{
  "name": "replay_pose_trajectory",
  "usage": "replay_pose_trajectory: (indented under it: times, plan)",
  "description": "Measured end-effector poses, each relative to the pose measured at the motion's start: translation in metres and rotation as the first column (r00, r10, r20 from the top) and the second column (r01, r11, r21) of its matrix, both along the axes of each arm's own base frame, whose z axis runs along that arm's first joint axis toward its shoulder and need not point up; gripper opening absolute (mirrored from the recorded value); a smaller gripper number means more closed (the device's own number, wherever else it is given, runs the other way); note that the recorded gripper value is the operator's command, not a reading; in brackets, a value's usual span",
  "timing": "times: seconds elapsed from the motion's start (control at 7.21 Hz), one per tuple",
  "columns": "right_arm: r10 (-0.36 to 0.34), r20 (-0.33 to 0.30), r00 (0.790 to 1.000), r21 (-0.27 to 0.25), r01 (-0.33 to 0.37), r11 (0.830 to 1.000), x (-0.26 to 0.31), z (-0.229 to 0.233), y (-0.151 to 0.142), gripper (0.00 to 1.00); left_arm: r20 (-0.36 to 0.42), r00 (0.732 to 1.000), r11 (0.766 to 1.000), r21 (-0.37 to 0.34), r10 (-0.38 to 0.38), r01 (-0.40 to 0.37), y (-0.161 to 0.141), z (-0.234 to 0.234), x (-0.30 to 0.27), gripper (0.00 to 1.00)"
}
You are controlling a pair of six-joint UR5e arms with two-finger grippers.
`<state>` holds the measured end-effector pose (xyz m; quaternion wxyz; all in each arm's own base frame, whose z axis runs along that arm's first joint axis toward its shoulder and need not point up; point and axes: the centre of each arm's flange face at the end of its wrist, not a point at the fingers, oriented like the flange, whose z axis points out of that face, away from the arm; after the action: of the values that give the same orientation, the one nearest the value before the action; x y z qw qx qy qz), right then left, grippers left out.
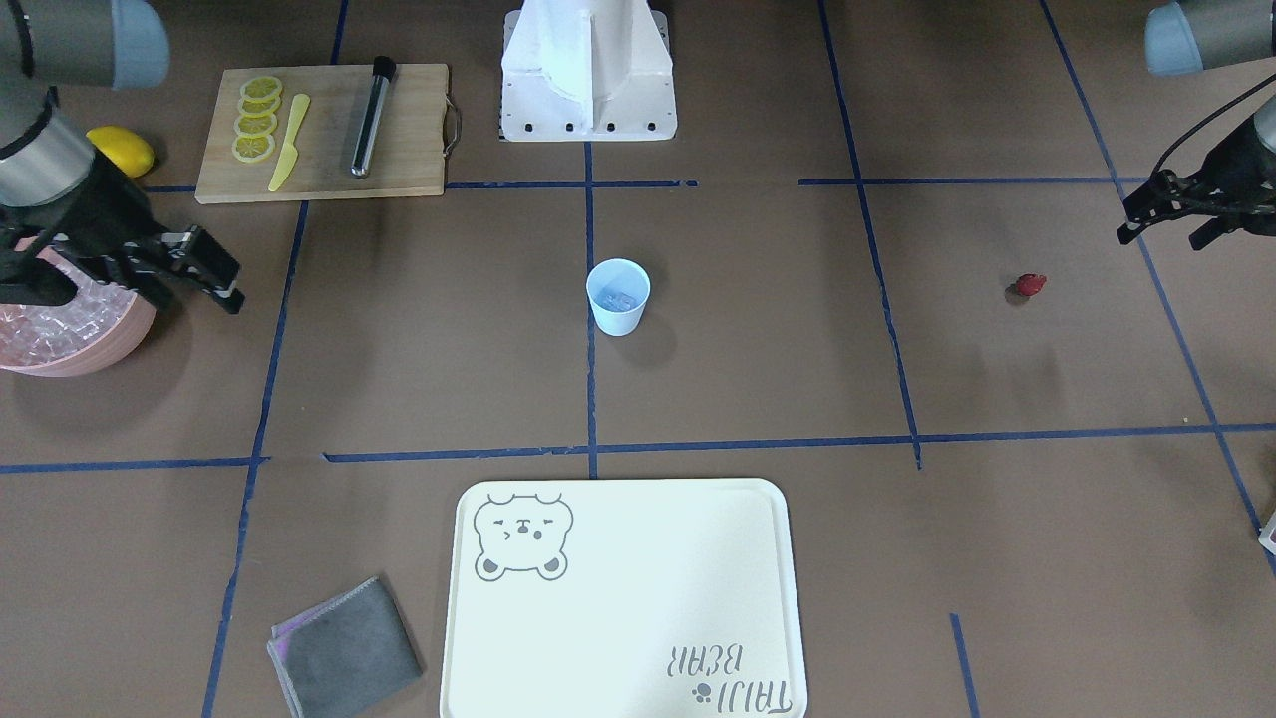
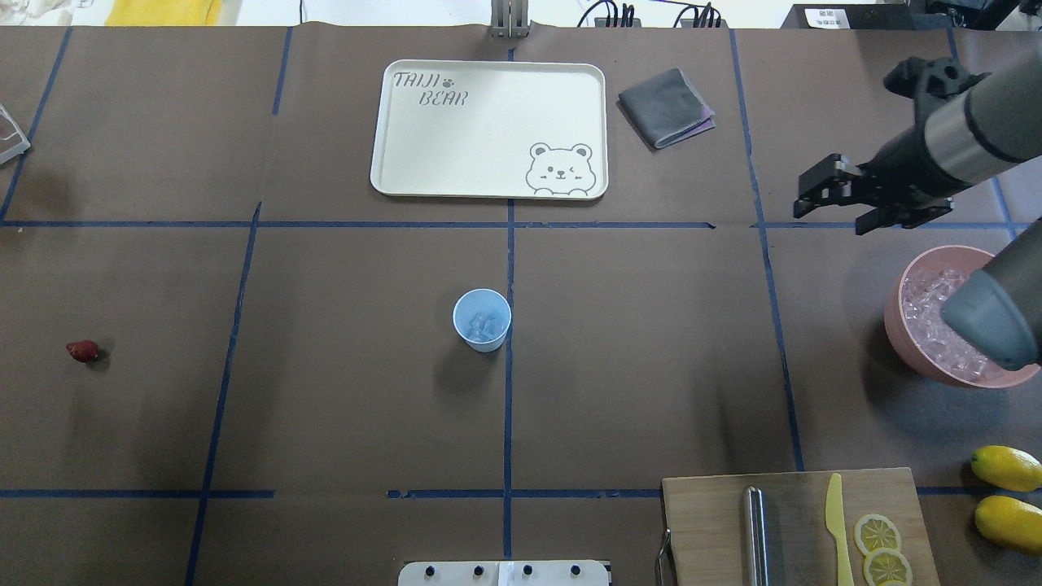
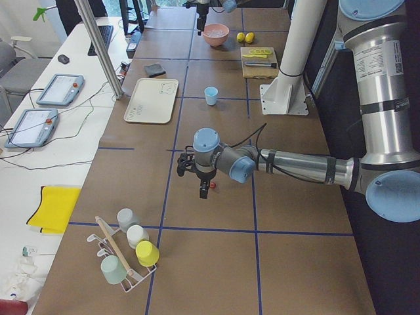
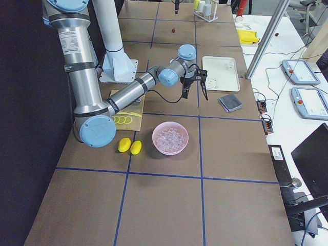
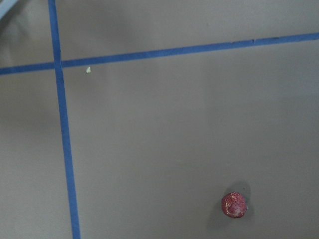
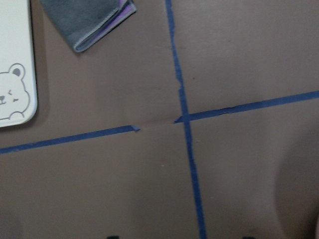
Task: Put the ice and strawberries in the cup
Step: 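Withdraw the right gripper toward the bowl while the left gripper reaches toward the strawberry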
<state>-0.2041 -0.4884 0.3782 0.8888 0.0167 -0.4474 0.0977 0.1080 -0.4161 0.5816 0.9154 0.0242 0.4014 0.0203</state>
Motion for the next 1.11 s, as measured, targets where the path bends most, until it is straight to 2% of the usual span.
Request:
replay_pose_trajectory:
  times: [0.28, 0.42, 0.69, 1.11]
  plan:
    - [-0.042, -0.048, 0.998, 0.068, 0.046, 0.997, 0.074, 0.056, 0.001, 0.99, 0.027, 1.0, 0.997, -0.08, 0.013, -0.011, 0.002, 0.006, 0.052, 1.0]
    - [-0.06, -0.066, 0.996, 0.093, 0.066, 0.993, 0.101, 0.079, -0.001, 0.99, 0.056, 0.998, 0.996, -0.085, 0.028, -0.023, 0.002, 0.01, 0.076, 1.0]
    - [-0.089, -0.084, 0.992, 0.117, 0.099, 0.988, 0.122, 0.105, -0.006, 0.99, 0.085, 0.995, 0.996, -0.081, 0.052, -0.045, -0.006, 0.016, 0.106, 1.0]
    - [-0.096, -0.088, 0.992, 0.127, 0.107, 0.986, 0.124, 0.108, -0.007, 0.99, 0.082, 0.993, 0.995, -0.075, 0.079, -0.073, -0.013, 0.015, 0.129, 1.0]
